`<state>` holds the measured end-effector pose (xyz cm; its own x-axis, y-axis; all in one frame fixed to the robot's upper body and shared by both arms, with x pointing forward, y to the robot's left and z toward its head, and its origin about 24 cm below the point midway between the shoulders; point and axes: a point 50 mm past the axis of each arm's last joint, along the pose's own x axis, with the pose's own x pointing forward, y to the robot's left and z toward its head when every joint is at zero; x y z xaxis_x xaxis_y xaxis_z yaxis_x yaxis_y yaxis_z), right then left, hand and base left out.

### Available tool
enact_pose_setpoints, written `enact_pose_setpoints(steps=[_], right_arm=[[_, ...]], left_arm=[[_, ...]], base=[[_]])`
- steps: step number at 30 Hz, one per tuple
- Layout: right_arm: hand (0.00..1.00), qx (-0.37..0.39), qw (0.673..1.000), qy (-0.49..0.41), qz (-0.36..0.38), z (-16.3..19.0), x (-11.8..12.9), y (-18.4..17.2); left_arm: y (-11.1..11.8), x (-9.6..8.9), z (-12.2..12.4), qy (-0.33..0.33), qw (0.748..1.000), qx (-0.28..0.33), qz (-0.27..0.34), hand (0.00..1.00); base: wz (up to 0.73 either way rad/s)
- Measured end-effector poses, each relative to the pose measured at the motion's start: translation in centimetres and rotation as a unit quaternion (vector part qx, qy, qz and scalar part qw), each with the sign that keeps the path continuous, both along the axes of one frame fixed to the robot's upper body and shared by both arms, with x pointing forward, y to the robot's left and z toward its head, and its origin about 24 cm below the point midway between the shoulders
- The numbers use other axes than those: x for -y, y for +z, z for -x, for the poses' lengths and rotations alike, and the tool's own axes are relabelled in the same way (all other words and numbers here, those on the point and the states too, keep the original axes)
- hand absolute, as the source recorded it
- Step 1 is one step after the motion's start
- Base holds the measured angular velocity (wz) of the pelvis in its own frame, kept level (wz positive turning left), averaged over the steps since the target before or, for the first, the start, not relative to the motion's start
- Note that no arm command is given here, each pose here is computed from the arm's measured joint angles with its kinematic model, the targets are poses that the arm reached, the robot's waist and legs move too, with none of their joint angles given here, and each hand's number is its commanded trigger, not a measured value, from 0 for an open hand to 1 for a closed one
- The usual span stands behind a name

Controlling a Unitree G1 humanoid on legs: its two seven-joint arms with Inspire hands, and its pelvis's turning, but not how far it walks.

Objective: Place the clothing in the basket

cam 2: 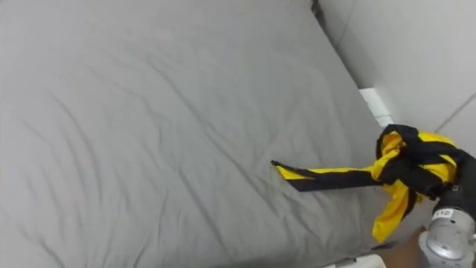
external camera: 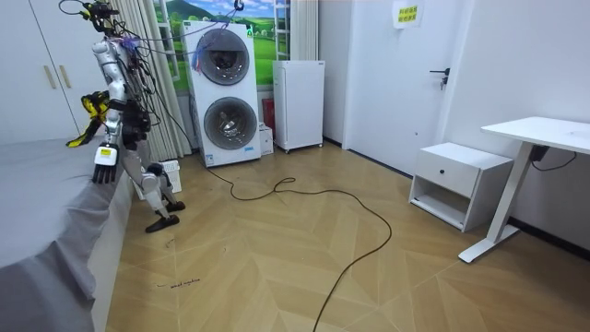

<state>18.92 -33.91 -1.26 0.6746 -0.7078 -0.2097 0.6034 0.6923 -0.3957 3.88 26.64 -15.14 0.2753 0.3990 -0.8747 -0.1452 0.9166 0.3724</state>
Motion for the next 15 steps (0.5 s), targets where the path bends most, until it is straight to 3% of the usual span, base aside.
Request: enact_pose_setpoints(steps=[15], right_arm=[[1.00,-0.027,0.995,-0.096,-0.025,4.3,2.0,-1.8]], left_arm=[[-0.3,-0.2,3.2,0.068,0.996,-0.058,-0.001,0.00]], base=[[-0.26]])
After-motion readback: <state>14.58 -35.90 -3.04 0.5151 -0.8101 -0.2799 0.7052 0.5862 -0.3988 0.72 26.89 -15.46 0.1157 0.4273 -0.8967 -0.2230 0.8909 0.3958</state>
